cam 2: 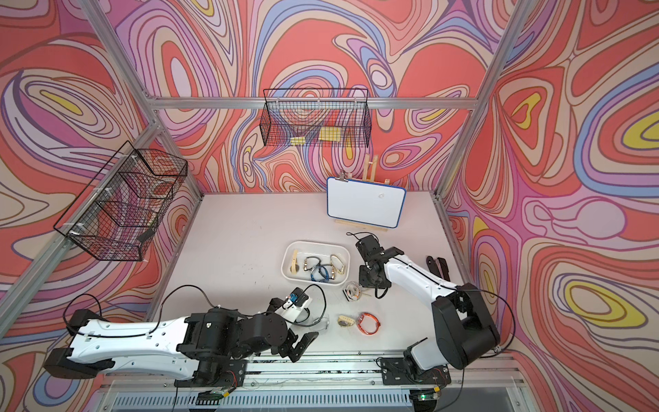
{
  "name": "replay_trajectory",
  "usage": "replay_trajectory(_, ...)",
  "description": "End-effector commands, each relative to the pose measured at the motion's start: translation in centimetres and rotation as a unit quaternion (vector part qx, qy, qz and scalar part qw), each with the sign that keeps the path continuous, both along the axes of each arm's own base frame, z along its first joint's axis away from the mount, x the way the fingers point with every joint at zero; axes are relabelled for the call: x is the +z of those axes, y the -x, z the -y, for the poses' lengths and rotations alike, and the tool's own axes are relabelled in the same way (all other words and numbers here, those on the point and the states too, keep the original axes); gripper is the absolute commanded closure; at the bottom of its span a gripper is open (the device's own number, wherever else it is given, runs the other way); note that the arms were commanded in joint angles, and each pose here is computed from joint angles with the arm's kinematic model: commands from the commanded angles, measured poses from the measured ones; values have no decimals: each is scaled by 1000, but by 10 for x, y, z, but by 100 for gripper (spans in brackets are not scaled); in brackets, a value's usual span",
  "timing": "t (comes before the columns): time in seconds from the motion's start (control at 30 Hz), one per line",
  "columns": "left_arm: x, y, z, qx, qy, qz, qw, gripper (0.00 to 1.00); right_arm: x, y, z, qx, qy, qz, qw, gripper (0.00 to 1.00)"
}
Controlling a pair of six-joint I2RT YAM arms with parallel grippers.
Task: Put the watch into the storage box
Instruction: Pick up the watch at the center of the board.
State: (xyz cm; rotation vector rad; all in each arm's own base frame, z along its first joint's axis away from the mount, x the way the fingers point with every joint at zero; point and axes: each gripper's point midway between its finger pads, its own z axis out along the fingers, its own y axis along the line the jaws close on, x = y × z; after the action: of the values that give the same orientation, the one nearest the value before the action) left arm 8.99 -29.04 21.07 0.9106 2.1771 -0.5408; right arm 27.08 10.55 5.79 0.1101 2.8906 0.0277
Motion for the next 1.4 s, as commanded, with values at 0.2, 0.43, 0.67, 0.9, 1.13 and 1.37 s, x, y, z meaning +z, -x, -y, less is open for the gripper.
replay_trajectory(0.2,-1,0,-1,2,-7,0,1000,0,-16,-4,0,2,8,-14,1000,66)
replay_trajectory(0.43,-3,0,-2,3,-8,-1,1000,0,-26,-4,1,1,14,-24,1000,66)
replay_trajectory(0.67,-4,0,-4,7,-11,-1,1000,0,-39,-4,4,3,28,-33,999,68)
replay_trajectory(0.9,-2,-1,-7,11,-10,0,1000,0,-43,-11,4,7,37,-32,999,73)
replay_trajectory(1.13,0,-3,-10,18,-7,3,1000,0,-34,-24,4,13,51,-18,998,78)
replay_trajectory(1.37,-2,-3,-11,20,-8,1,1000,0,-37,-36,2,14,48,-17,999,92)
